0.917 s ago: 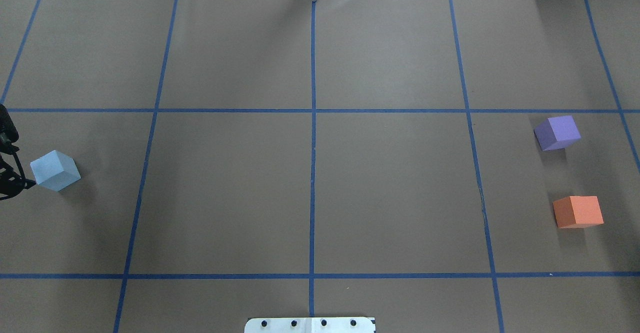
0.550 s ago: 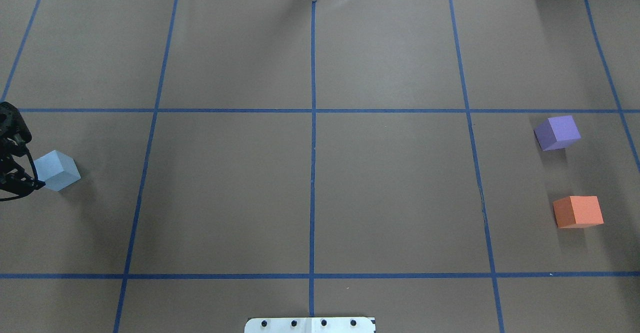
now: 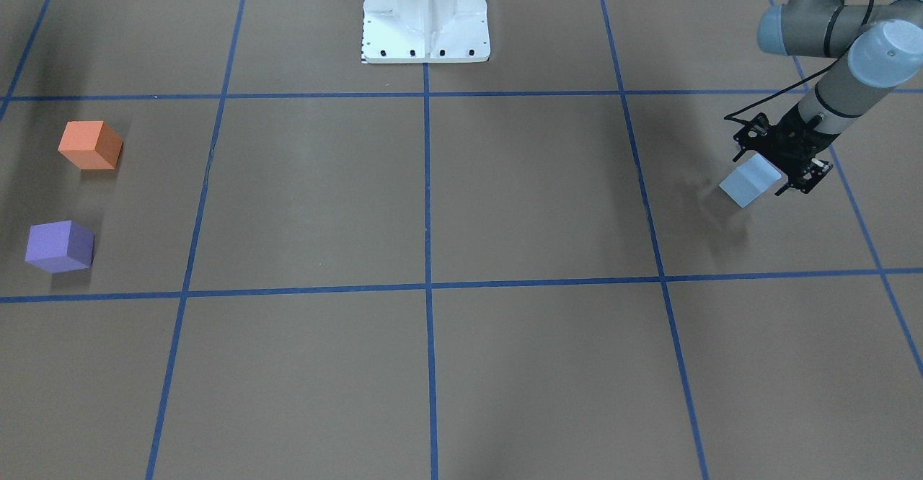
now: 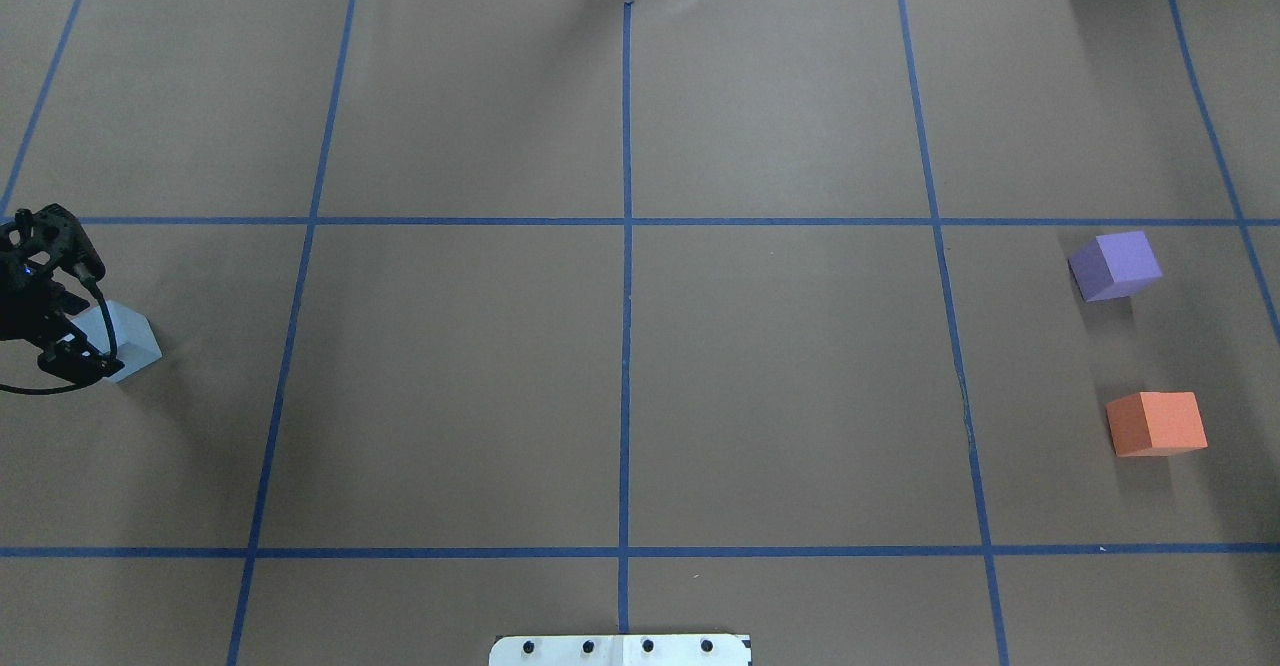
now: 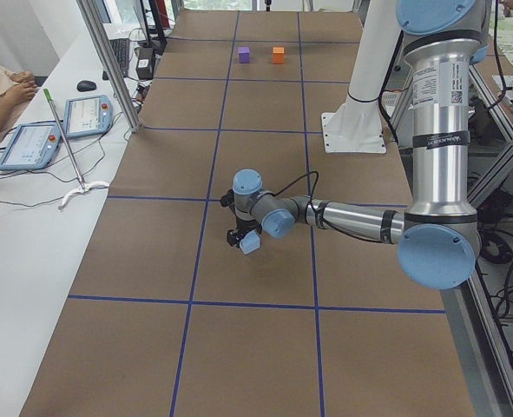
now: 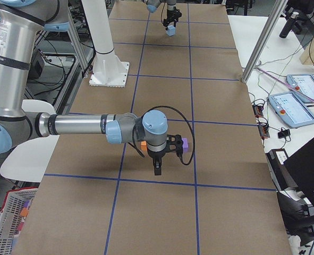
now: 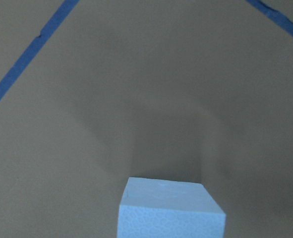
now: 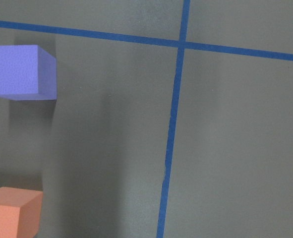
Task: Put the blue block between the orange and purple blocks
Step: 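Close the left gripper on the light-blue cube and lift it, then carry the light-blue cube with the left gripper to the table center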
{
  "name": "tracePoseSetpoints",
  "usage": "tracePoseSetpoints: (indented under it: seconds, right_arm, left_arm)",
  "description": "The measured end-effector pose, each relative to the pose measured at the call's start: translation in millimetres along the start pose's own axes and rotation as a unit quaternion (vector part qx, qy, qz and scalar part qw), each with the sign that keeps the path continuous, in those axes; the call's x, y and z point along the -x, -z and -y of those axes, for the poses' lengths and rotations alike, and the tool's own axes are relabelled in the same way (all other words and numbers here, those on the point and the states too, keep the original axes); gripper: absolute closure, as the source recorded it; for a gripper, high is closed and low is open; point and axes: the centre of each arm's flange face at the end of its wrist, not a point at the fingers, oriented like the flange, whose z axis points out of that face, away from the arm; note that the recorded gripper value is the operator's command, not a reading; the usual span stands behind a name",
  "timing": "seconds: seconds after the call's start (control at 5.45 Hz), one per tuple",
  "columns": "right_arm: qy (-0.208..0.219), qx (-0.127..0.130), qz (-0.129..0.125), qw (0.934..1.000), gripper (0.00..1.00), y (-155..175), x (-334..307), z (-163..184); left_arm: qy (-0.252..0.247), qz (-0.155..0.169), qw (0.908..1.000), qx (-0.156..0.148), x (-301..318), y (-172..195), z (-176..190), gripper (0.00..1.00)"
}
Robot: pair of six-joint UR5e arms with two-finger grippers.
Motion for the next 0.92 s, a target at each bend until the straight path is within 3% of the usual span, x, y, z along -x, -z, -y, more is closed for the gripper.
tracePoseSetpoints:
  seconds: [0.18,0.55,0.73,0.92]
  right_arm:
    - [-0.001,0.000,0.000,1.0000,0.00,-0.3,-0.3,-0.3]
    - [-0.001,0.000,0.000,1.0000,0.00,-0.2,-0.2,-0.5]
    - [-0.001,0.001,0.000,1.0000,0.00,-0.4,-0.5,-0.8]
    - [-0.002,0.001,0.000,1.0000,0.00,-0.6,-0.5,-1.1]
  left_arm:
    - [0.007,-0.004,1.0000,0.003,0.3,-5.3,1.6,0.98]
    - [0.038,-0.024,0.9990,-0.001,-6.1,-4.4,8.4,1.00]
    - [0.062,-0.051,0.9967,-0.008,-15.8,3.1,20.6,1.00]
    - [0.108,-0.080,0.9907,-0.021,-33.2,15.5,57.5,1.00]
